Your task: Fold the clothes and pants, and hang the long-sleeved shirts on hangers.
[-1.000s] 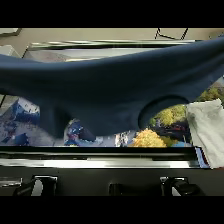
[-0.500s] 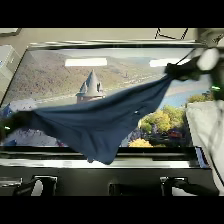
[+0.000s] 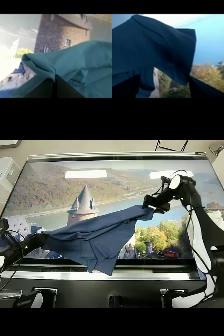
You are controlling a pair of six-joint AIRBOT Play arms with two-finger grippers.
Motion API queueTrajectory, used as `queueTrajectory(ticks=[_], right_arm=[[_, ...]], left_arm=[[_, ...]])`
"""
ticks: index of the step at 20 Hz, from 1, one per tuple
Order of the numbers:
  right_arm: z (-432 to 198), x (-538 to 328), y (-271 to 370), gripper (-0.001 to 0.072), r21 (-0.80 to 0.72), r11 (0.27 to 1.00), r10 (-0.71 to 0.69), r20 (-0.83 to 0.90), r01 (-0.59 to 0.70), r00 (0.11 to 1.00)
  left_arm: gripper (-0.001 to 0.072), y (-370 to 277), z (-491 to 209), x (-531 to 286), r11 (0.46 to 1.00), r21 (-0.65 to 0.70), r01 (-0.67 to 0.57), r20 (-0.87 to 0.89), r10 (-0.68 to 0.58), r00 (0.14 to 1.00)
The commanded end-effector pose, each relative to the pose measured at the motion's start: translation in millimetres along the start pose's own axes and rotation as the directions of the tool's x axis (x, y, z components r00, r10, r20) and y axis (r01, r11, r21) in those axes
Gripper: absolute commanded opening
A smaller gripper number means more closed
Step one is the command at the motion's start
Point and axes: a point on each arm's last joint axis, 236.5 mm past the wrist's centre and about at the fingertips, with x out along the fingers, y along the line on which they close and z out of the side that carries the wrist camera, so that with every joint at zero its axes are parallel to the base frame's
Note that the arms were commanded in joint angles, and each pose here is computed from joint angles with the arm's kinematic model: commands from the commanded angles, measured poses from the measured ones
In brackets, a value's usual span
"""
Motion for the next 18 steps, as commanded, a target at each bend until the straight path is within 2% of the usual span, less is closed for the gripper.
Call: queueTrajectory(ticks=[1,4,8,12,17,18], right_arm=[[-9.2,-41.7,-42.7,0.0670,-0.034,0.994,-0.100,-0.009,0.100,0.995],[-48.6,-45.5,-44.4,0.0616,0.012,0.999,0.040,-0.159,-0.038,0.987],[-115.7,22.9,2.5,0.0614,0.142,0.962,0.265,-0.303,-0.232,0.915],[-142.3,87.0,44.0,0.0603,0.242,0.922,0.359,-0.238,-0.303,0.902],[-133.1,111.9,75.3,0.0600,0.242,0.909,0.383,-0.156,-0.340,0.911],[-126.9,112.2,79.3,0.0557,0.253,0.900,0.394,-0.128,-0.354,0.910]], left_arm=[[0.0019,1.3,9.9,-0.7,1.000,0.006,-0.010,0.037,0.009,0.999],[0.0019,0.4,6.7,-0.6,1.000,0.006,-0.006,0.024,0.005,1.000],[0.0019,-1.2,2.2,-0.6,1.000,0.007,0.001,0.004,-0.001,1.000],[0.0019,-2.7,-2.8,-0.7,1.000,0.006,0.007,-0.017,-0.007,1.000],[0.0019,-3.0,-2.3,-0.8,1.000,0.007,0.008,-0.015,-0.008,1.000],[0.0019,-3.7,-1.1,-1.3,1.000,0.007,0.009,-0.013,-0.009,1.000]])
